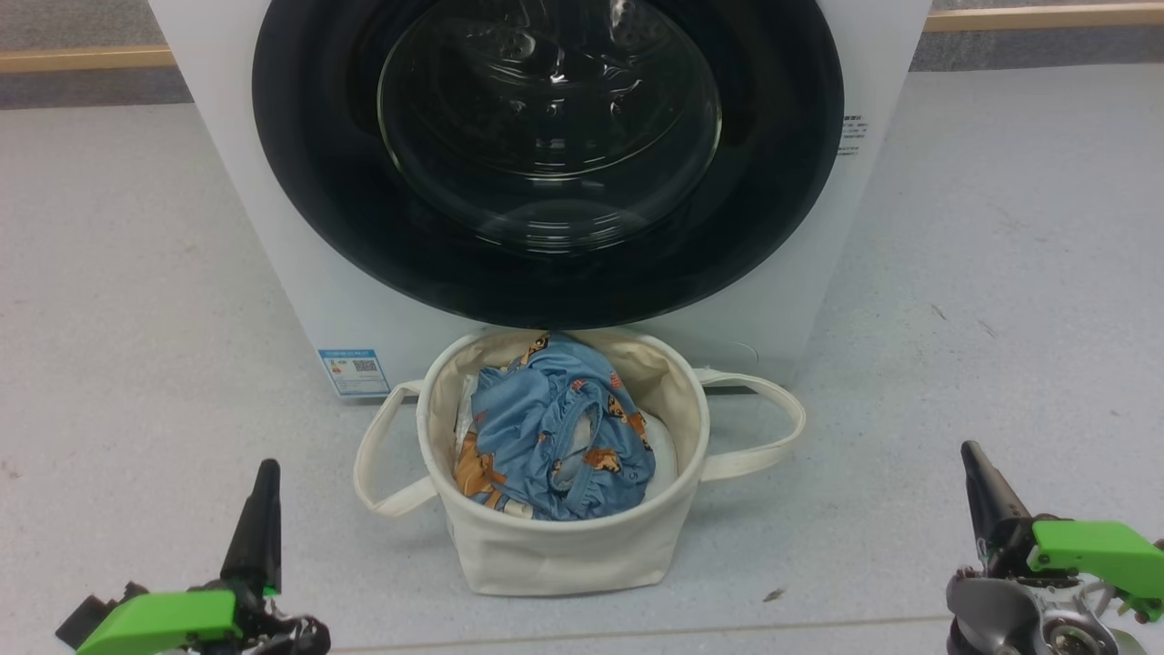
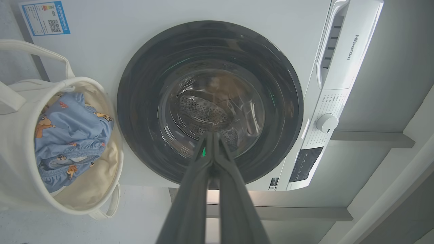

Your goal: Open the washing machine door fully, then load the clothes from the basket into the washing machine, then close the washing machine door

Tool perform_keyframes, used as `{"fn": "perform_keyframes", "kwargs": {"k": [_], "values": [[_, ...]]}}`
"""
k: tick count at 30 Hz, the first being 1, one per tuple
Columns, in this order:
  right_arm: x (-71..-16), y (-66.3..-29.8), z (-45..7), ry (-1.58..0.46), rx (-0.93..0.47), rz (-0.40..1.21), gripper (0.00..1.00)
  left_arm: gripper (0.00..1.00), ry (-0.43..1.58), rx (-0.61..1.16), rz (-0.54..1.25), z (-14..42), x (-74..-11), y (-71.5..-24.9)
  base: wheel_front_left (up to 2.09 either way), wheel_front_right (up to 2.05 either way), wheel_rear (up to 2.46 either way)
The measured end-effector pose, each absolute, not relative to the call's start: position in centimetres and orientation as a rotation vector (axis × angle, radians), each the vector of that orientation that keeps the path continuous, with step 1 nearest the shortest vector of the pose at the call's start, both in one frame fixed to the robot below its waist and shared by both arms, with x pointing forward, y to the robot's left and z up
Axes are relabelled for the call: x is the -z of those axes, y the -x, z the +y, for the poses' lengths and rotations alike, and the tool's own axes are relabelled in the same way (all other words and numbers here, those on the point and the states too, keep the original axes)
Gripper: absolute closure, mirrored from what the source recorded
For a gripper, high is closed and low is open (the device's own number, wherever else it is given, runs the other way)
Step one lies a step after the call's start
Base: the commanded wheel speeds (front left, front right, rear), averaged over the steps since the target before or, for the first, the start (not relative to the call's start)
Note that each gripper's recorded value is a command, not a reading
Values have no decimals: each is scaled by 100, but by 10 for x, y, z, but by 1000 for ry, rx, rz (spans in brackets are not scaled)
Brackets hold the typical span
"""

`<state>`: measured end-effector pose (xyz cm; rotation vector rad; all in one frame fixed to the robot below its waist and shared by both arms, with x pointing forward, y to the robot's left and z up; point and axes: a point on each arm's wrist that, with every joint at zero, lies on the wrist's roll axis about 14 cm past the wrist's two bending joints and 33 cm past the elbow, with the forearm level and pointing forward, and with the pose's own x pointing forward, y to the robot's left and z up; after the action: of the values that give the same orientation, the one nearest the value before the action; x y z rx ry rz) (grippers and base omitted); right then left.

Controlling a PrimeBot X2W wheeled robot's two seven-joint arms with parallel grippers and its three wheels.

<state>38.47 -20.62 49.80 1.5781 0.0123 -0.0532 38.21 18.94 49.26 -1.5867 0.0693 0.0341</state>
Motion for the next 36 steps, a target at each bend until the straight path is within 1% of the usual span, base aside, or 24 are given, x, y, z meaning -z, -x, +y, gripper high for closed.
{"fn": "perform_keyframes", "kwargs": {"k": [14, 15, 17, 18, 19, 23, 36], "values": [[-498, -385, -206, -1578, 53, 12, 100, 100, 1578, -34, 71, 189, -492, -382, 0, 0, 0], [-498, -385, -206, -1578, 53, 12, 0, 0, 1578, -34, 71, 189, -492, -382, 0, 0, 0], [-489, -383, -205, -1582, 75, 32, 0, 0, 1581, -58, 95, 189, -483, -380, 0, 0, 0], [-482, -380, -203, -1586, 93, 49, 100, 100, 1583, -76, 112, 188, -475, -377, 0, 0, 0], [-474, -377, -201, -1589, 111, 70, 0, 0, 1586, -98, 132, 188, -467, -373, 0, 0, 0], [-451, -364, -198, -1594, 166, 122, 0, 0, 1591, -162, 187, 188, -443, -359, 0, 0, 0], [-460, -373, -196, -1585, 145, 96, 0, 0, 1580, -159, 140, 195, -455, -366, 0, 0, 0]]}}
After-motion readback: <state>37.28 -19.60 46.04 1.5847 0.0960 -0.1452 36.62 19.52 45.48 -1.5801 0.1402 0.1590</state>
